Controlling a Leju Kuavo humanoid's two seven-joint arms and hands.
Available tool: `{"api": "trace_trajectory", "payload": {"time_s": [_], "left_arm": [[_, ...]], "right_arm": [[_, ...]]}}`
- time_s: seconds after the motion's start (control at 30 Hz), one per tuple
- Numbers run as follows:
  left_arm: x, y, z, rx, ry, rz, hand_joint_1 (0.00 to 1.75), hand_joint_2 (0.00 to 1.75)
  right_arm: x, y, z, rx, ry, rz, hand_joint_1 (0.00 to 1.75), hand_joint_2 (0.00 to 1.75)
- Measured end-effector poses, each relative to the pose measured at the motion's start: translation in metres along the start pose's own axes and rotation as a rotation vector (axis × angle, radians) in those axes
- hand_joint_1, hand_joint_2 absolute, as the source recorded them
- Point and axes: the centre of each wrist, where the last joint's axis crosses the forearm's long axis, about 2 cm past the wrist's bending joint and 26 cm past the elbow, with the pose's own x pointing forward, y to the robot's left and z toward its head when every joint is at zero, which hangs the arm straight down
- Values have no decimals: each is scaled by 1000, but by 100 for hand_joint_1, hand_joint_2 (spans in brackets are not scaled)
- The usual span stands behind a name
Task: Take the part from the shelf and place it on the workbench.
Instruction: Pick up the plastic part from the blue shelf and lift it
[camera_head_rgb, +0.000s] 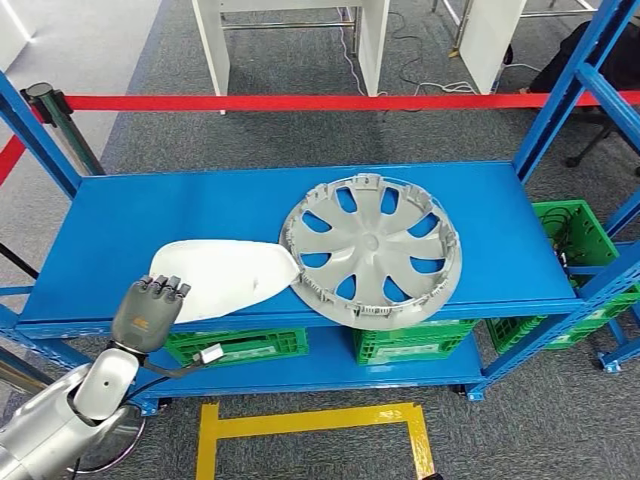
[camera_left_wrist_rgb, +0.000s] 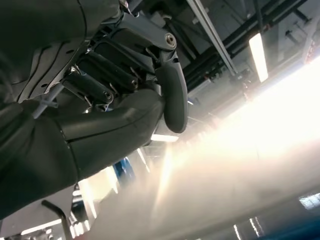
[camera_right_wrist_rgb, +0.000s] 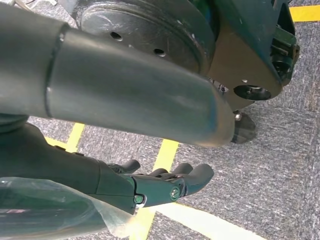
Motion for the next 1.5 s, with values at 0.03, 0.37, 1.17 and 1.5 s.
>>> {"api": "trace_trajectory", "payload": {"time_s": [0.03,0.37,1.17,1.5], "left_arm": [[0,0,-1,1,0,0,160,175],[0,0,-1,15,5,6,164,175],[0,-1,-2,49,20,23,65,175],[9,1,-2,41,-2,52,0,175]], "right_arm": [[0,0,0,0,-1,0,0,0],[0,-1,0,-5,-7,2,0,0],[1,-5,0,-12,-11,4,0,0],[1,-5,0,-10,-9,9,0,0]]}}
